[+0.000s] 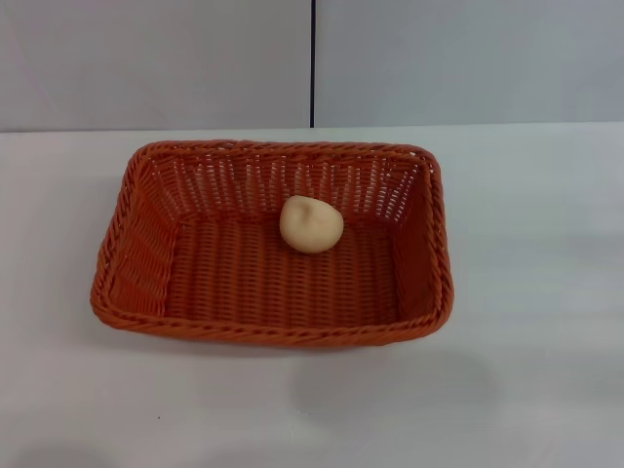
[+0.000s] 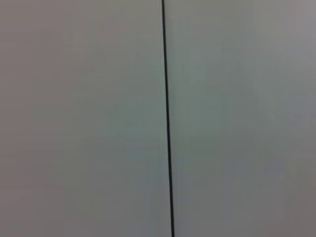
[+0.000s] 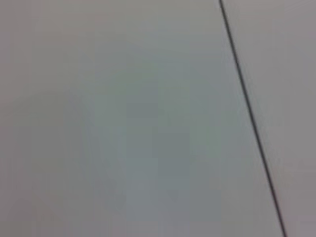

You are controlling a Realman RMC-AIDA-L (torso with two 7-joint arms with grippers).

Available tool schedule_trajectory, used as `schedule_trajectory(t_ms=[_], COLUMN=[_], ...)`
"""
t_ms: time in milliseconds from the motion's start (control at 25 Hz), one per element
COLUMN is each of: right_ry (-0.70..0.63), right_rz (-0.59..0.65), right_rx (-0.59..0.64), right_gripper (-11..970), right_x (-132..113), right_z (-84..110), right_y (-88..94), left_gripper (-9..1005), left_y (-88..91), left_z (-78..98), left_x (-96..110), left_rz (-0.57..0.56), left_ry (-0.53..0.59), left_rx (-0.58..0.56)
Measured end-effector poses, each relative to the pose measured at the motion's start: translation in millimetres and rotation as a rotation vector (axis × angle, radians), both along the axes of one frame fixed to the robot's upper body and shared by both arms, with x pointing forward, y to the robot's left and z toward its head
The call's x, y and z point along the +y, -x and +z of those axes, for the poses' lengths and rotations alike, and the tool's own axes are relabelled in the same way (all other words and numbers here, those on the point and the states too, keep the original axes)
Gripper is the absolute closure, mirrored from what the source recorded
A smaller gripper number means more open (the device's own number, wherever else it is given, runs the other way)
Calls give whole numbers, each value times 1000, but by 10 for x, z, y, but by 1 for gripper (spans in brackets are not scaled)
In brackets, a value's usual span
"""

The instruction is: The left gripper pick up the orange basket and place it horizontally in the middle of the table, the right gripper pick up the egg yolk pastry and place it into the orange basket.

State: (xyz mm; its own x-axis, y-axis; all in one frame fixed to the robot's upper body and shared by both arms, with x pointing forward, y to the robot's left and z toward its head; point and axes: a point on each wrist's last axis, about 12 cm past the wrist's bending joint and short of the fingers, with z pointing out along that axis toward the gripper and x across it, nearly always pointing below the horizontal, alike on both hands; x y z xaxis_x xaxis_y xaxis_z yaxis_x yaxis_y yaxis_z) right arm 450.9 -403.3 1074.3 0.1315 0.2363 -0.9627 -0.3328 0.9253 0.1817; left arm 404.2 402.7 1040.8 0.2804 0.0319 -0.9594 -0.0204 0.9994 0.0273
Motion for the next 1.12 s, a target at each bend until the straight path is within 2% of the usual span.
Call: schedule_trajectory(t_ms=[120,200,480,1120], right_ry=[2,-17,-38,-56], right_rz=[-26,-66,-88,-63], right_rx=[-3,-3,16,21], right_gripper=[306,306,307,308], right_x=[-29,-53,-42,53], right_z=[-10,-54,-125,-126], right_y=[14,58,98,-72], left_gripper=[156,155,150,152], left_y=[25,47,197,232], left_z=[-23,-51,-110,-169], left_x=[9,11,0,-54], left_rz=[9,16,32,41], left_ry=[5,11,29,65], left_rx=[15,32,52,67])
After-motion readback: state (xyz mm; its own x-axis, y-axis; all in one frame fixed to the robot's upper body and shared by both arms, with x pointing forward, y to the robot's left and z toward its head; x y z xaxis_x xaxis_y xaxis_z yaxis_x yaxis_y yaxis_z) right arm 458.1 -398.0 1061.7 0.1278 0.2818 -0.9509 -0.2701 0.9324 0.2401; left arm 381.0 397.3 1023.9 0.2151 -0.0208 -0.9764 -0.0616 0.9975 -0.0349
